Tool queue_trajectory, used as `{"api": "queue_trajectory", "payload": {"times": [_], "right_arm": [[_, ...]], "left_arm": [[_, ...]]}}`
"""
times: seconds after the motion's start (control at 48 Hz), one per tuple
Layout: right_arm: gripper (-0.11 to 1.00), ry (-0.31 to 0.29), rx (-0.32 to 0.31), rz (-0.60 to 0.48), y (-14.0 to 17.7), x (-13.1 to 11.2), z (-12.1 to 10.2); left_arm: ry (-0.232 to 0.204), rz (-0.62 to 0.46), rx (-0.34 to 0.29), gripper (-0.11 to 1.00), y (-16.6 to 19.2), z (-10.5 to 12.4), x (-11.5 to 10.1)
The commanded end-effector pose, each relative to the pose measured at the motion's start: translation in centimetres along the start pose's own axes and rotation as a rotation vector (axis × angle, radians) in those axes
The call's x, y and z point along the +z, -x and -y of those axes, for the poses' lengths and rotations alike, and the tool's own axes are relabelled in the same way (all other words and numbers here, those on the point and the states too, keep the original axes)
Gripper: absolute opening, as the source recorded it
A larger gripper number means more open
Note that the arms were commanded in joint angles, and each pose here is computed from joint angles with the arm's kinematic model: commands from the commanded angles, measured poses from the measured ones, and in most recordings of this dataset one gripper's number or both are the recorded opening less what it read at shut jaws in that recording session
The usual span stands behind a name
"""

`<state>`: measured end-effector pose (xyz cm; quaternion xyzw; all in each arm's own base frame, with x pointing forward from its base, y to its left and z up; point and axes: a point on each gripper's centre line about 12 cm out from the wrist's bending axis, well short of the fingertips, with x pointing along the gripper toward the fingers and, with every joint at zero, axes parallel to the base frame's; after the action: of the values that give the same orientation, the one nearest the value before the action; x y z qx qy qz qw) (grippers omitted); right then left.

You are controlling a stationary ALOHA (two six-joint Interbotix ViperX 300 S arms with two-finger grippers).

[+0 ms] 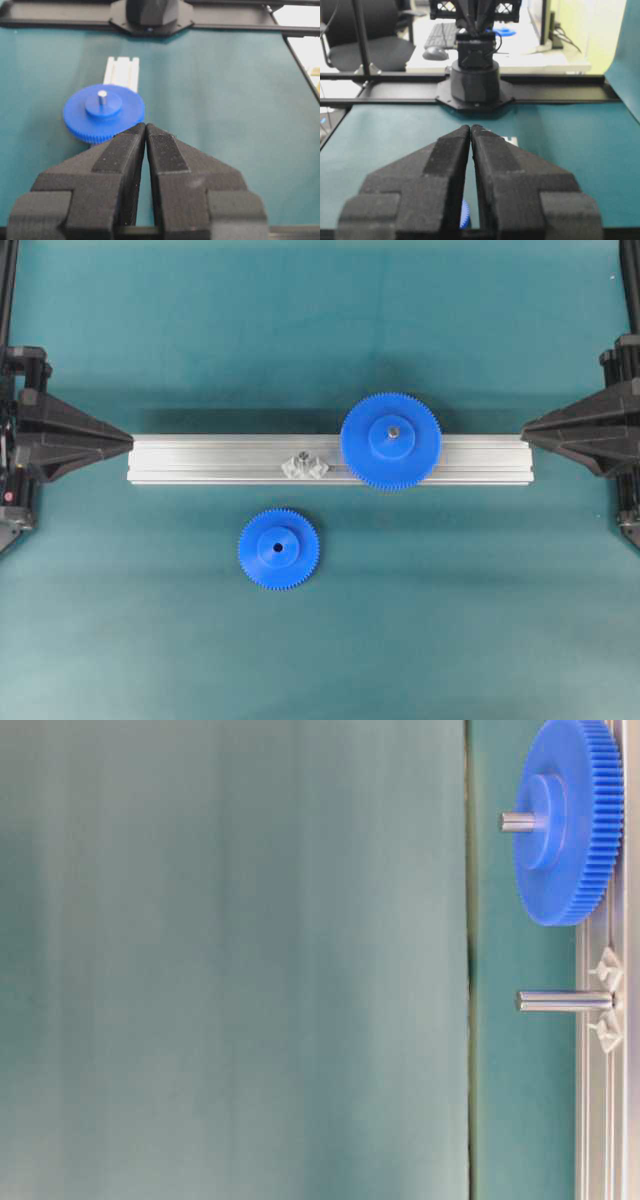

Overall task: Find the location of the shaft and insert the small gear.
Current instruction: 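Move the left gripper over the small blue gear on the table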

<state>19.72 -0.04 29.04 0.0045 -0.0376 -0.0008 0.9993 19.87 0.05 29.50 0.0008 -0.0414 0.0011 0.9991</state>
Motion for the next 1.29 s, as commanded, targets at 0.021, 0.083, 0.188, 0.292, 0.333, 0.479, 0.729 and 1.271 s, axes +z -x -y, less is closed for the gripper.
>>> {"api": "queue_trajectory", "payload": {"times": [0.021, 0.083, 0.188, 0.292, 0.333, 0.479, 0.729, 1.271], "right_arm": [[0.16, -0.02, -0.01, -0.04, -0.1, -0.8, 0.2], [0.26, -0.074, -0.016, -0.121, 0.0, -1.8, 0.1], [0.21, -0.136, -0.022, -0.239, 0.1, -2.5, 0.1], [0.17, -0.154, -0.025, -0.306, 0.1, -2.5, 0.0], [0.17, -0.156, -0.026, -0.331, 0.1, -2.6, 0.0], [0.17, -0.155, -0.036, -0.405, 0.2, -3.2, 0.1], [0.17, -0.161, -0.051, -0.496, 0.0, -4.1, 0.3], [0.17, -0.201, -0.121, -0.577, 0.2, -5.4, 1.4]], "left_arm": [[-0.017, -0.025, -0.001, 0.11, -0.7, 0.0, 0.0], [-0.017, -0.045, -0.001, 0.14, -1.2, 0.0, -0.1], [-0.016, -0.08, -0.005, 0.02, -2.3, 0.1, -0.3], [0.001, -0.123, -0.025, 0.01, -3.4, 0.5, -0.8], [0.019, -0.16, -0.038, 0.01, -4.0, 0.9, -1.3], [0.073, -0.313, -0.043, 0.01, -5.9, 1.4, -3.1], [0.076, -0.486, -0.066, 0.04, -9.8, 2.7, -4.3], [0.11, -0.663, -0.074, 0.9, -14.3, 4.3, -9.4]]}}
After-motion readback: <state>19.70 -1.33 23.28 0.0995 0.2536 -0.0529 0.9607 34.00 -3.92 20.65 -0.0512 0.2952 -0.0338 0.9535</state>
